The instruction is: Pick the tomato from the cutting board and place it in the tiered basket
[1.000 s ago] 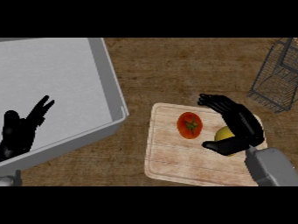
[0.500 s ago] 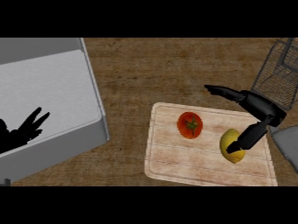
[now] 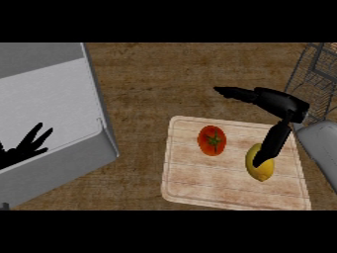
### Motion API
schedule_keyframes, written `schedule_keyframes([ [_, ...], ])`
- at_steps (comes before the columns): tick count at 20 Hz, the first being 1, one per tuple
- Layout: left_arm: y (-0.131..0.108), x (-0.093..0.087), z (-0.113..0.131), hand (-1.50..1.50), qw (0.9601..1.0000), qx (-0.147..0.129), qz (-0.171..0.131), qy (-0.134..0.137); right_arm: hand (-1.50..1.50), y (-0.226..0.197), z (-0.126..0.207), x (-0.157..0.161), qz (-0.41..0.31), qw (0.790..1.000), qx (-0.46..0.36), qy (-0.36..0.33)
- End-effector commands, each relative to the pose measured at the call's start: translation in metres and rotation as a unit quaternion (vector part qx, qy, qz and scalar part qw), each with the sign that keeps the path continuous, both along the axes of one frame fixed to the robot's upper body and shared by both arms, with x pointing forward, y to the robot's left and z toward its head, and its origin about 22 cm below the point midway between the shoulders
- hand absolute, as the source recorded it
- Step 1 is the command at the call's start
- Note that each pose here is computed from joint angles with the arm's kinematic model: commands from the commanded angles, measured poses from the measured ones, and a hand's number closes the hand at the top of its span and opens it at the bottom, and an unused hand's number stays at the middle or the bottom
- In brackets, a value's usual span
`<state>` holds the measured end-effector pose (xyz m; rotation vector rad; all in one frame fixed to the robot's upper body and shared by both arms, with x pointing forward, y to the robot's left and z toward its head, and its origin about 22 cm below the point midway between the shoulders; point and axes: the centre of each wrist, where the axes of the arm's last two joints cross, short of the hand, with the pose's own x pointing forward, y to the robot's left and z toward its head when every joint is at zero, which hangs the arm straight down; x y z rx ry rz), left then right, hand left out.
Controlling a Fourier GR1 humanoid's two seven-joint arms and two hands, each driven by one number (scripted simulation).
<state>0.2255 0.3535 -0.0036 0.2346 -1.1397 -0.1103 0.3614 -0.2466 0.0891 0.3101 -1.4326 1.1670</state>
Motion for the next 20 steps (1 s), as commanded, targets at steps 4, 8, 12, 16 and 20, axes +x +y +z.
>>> schedule_keyframes([
  [4,0.005,0.004,0.01,0.0,0.9989,0.012,0.031,-0.034,-1.5,0.014,0.029,-0.002,0.027,0.996,-0.084,0.031],
  [8,0.006,-0.001,-0.007,0.0,0.9992,0.007,0.025,-0.029,-1.5,0.02,0.019,-0.005,0.006,0.993,-0.114,0.026],
  [12,0.002,-0.009,-0.024,0.0,0.9994,0.009,0.016,-0.029,-1.5,-0.006,0.009,-0.002,-0.01,0.991,-0.133,0.034],
  [16,0.017,0.001,-0.001,0.0,0.9992,0.001,0.025,-0.032,-1.5,-0.005,0.015,0.001,-0.002,0.991,-0.122,0.051],
  [20,-0.002,-0.022,-0.009,0.0,0.9992,0.004,0.021,-0.034,-1.5,-0.025,0.001,0.01,0.008,0.991,-0.114,0.067],
])
